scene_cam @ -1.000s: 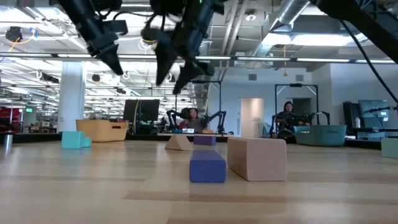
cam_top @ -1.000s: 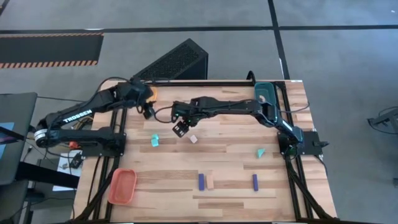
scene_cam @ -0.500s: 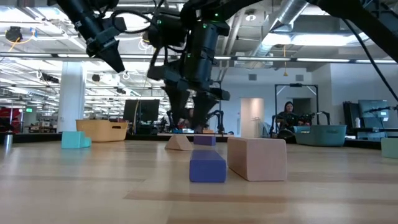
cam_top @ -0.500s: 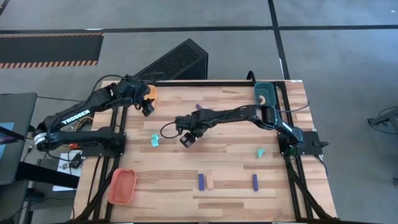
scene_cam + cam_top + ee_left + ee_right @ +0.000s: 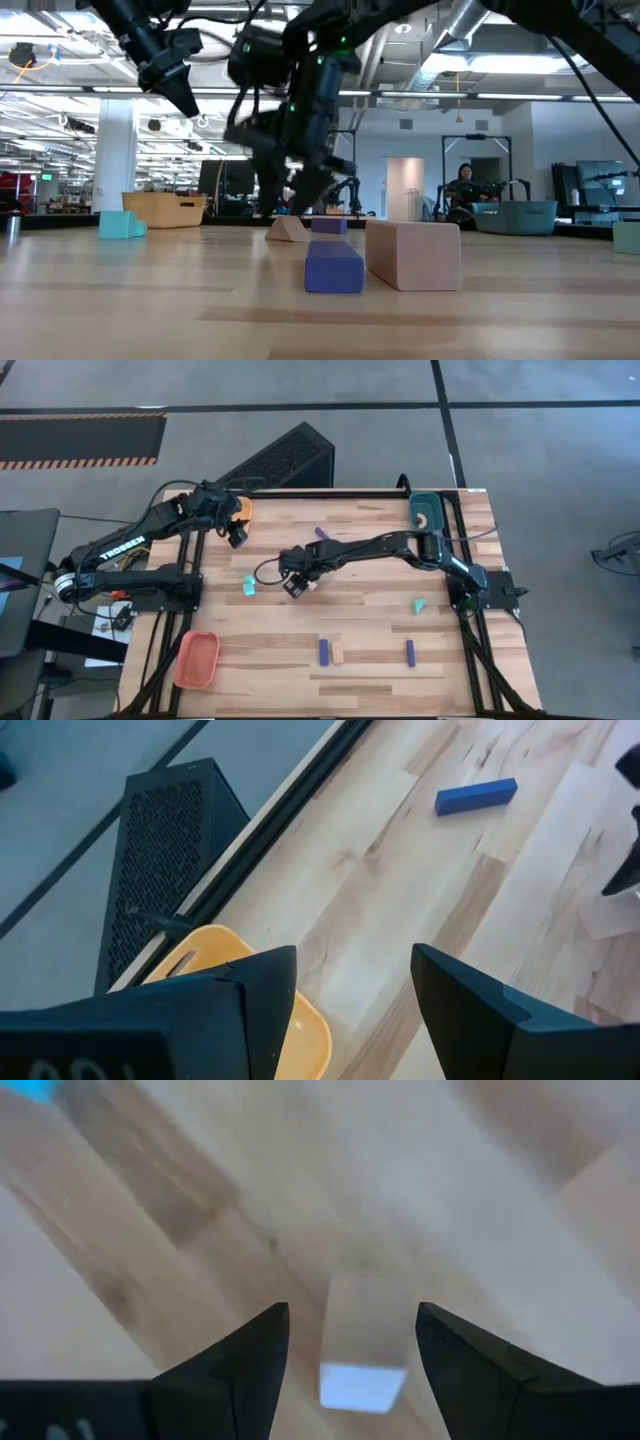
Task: Sort & place blocks by color
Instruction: Put the top brown block into the blue bin
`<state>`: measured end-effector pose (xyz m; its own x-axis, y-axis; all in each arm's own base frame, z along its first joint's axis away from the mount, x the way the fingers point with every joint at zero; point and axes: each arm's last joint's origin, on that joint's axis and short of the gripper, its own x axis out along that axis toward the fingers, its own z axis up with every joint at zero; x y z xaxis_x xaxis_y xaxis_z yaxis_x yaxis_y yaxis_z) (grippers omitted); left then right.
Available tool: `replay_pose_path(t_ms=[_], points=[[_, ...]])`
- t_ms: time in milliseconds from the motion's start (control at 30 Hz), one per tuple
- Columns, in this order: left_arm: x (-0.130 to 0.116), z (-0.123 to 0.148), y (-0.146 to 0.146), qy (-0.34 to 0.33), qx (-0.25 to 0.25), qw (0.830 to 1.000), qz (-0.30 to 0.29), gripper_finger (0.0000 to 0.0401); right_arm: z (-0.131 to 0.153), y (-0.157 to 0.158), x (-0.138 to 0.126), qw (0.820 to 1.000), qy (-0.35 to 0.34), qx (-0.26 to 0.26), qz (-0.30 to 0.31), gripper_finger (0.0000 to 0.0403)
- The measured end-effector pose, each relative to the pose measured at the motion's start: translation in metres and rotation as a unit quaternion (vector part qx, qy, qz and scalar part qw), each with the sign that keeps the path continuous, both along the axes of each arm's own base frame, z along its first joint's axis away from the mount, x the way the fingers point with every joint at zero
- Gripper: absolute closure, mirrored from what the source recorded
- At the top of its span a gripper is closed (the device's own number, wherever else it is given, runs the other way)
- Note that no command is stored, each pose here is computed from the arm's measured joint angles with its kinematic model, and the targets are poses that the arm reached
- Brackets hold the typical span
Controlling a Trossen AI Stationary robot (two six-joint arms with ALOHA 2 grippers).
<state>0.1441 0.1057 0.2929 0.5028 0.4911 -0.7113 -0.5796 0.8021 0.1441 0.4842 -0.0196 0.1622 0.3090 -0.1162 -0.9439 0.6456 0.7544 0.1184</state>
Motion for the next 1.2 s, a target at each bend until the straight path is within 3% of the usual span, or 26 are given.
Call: replay_pose_path(t_ms=[133,333,433,567,700,833,1033,1200], points=[[0.000,0.000,0.000,0.002,-0.001,1.000,0.000,0.0211,-0.015,0.005,0.001,1.000,0.021,0.009,-0.002,0.0158],[0.000,0.000,0.000,0.007,0.007,1.000,-0.009,0.0211,-0.015,0.005,0.000,1.000,0.021,0.010,-0.019,0.0170],[0.000,0.000,0.000,0.005,0.008,1.000,-0.009,0.0211,-0.012,-0.001,-0.001,0.999,0.022,0.009,-0.026,0.0207],[0.001,0.001,0.001,0.000,0.012,1.000,-0.009,0.0211,-0.004,-0.011,-0.005,0.999,0.052,0.011,-0.013,0.0288],[0.002,0.003,0.001,-0.010,0.016,1.000,-0.006,0.0211,0.013,-0.014,-0.011,0.996,0.092,0.001,0.017,0.0291],[0.003,0.004,0.002,-0.027,0.016,1.000,0.003,0.0211,0.044,-0.015,-0.022,0.992,0.112,-0.045,0.041,0.0291],[0.004,0.004,0.002,-0.058,-0.016,0.998,0.036,0.0211,0.082,-0.031,-0.051,0.973,0.168,-0.158,-0.017,0.0291],[0.011,0.009,-0.001,-0.119,-0.046,0.991,0.044,0.0211,0.104,-0.044,-0.089,0.965,0.172,-0.194,-0.036,0.0290]])
